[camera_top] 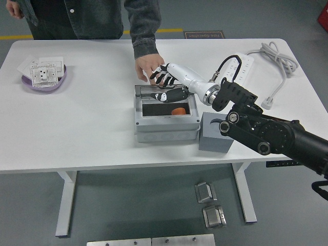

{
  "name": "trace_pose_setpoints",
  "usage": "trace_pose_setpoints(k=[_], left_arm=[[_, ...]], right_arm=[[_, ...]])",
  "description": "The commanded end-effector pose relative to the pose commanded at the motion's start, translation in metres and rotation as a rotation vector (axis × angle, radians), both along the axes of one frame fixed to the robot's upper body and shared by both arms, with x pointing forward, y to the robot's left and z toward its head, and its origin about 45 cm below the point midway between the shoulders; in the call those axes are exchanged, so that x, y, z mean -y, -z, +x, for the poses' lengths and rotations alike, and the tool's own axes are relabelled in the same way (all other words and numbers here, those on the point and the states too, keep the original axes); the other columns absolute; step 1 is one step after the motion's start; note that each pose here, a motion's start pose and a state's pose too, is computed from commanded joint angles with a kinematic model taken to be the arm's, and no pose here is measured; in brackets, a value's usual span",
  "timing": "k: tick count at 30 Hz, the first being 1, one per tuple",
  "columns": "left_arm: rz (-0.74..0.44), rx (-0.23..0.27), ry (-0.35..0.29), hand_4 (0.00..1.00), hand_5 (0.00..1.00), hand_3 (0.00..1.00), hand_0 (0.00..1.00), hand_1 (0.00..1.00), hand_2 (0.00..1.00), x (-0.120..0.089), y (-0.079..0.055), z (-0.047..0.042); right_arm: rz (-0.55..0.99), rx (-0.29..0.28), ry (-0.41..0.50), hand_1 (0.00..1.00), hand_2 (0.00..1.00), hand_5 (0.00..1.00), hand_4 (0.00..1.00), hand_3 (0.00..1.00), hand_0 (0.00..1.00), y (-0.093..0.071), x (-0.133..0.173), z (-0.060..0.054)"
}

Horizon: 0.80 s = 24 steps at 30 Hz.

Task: Pick up the cylinder from the cube,place it in the box,flap close box

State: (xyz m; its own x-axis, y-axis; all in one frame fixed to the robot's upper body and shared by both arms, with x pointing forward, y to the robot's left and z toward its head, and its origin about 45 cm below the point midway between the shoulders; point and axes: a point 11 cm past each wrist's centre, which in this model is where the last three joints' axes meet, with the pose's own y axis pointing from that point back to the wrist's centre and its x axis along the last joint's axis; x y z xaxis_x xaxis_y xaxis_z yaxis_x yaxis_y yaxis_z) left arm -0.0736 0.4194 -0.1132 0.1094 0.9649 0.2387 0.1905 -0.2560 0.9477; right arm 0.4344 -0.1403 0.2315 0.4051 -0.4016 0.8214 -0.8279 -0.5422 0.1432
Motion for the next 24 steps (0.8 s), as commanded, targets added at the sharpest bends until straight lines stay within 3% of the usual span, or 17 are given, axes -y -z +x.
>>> trace_pose_setpoints(k=[6, 15, 22, 24], left_arm=[[-0.002, -0.001, -0.001, 0.489, 0.056, 0.595, 0.622, 0.591, 0.547, 0.001, 0.000, -0.0014], [-0.010, -0.009, -0.002, 0.489, 0.057, 0.596, 0.622, 0.591, 0.547, 0.005, 0.001, -0.0056], [-0.014, -0.011, -0.002, 0.489, 0.058, 0.597, 0.623, 0.591, 0.547, 0.008, 0.002, -0.0063], [-0.015, -0.012, -0.003, 0.490, 0.058, 0.596, 0.622, 0.592, 0.548, 0.009, 0.002, -0.0071]], right_arm=[[-0.009, -0.007, -0.011, 0.499, 0.606, 0.308, 0.766, 0.676, 0.448, 0.005, 0.002, -0.013], [-0.074, 0.035, -0.025, 0.499, 0.607, 0.315, 0.762, 0.678, 0.412, -0.001, -0.011, -0.031], [-0.114, 0.053, -0.031, 0.499, 0.607, 0.318, 0.761, 0.687, 0.392, 0.012, -0.018, -0.039], [-0.124, 0.053, -0.032, 0.480, 0.607, 0.321, 0.762, 0.702, 0.342, 0.017, -0.019, -0.041]])
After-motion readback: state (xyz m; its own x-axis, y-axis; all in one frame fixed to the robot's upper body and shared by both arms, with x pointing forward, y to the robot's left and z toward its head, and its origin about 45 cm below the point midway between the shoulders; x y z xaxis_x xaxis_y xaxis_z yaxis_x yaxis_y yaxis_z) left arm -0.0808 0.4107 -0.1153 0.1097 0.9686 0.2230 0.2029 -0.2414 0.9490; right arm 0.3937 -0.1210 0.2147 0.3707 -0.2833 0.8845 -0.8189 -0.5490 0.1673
